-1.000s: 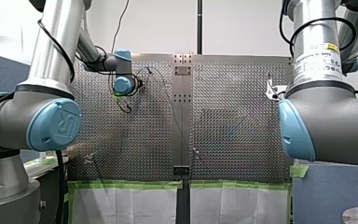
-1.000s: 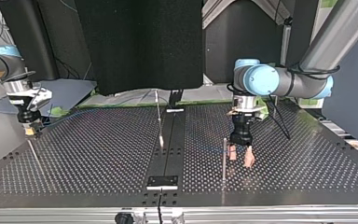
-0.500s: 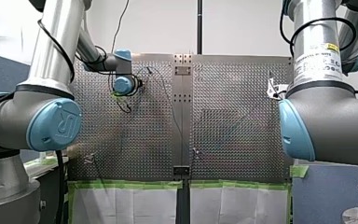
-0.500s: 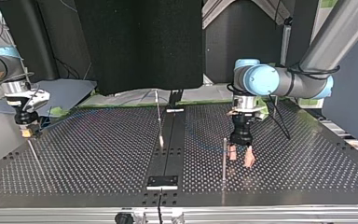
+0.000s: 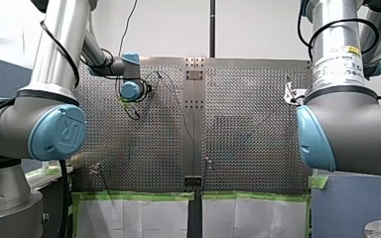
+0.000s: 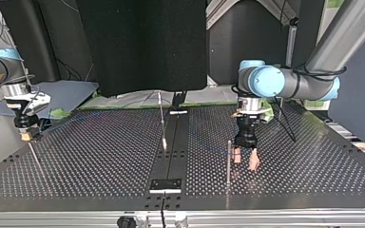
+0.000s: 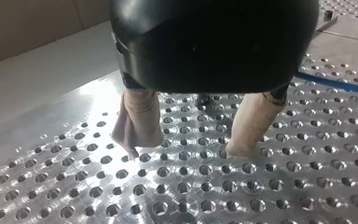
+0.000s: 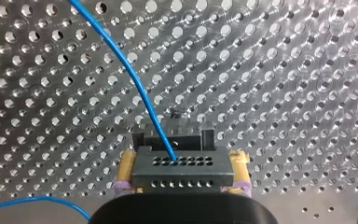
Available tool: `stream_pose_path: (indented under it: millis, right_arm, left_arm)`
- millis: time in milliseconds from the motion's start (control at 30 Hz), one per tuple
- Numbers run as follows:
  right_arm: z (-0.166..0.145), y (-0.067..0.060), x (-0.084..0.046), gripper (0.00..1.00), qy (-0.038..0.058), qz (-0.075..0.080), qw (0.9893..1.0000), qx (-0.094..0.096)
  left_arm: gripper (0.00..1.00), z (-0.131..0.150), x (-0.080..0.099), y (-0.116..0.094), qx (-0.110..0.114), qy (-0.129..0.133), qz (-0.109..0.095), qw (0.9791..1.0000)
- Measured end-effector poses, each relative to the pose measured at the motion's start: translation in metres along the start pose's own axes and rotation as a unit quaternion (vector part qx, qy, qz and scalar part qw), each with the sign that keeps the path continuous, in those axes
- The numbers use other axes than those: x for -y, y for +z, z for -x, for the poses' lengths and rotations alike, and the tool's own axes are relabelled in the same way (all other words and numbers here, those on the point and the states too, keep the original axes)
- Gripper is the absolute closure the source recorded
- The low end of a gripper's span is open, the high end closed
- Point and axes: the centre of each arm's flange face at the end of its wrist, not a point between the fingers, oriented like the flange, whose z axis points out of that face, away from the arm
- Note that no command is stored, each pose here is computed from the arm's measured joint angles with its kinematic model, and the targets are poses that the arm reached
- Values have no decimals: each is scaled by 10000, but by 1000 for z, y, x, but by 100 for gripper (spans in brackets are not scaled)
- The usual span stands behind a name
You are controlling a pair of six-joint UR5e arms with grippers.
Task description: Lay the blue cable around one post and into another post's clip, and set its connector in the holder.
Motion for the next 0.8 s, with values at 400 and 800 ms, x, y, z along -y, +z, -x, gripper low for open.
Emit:
stream_pose_path:
  millis: [400, 800]
  right_arm:
    - [-2, 4, 3, 99, -20, -11, 10000, -52]
    - [-1, 6, 10, 99, 2, -47, 10000, -17]
  left_arm:
    - [0, 0, 0, 0, 0, -5, -2, 10000]
    - [0, 0, 0, 0, -5, -16, -4, 10000]
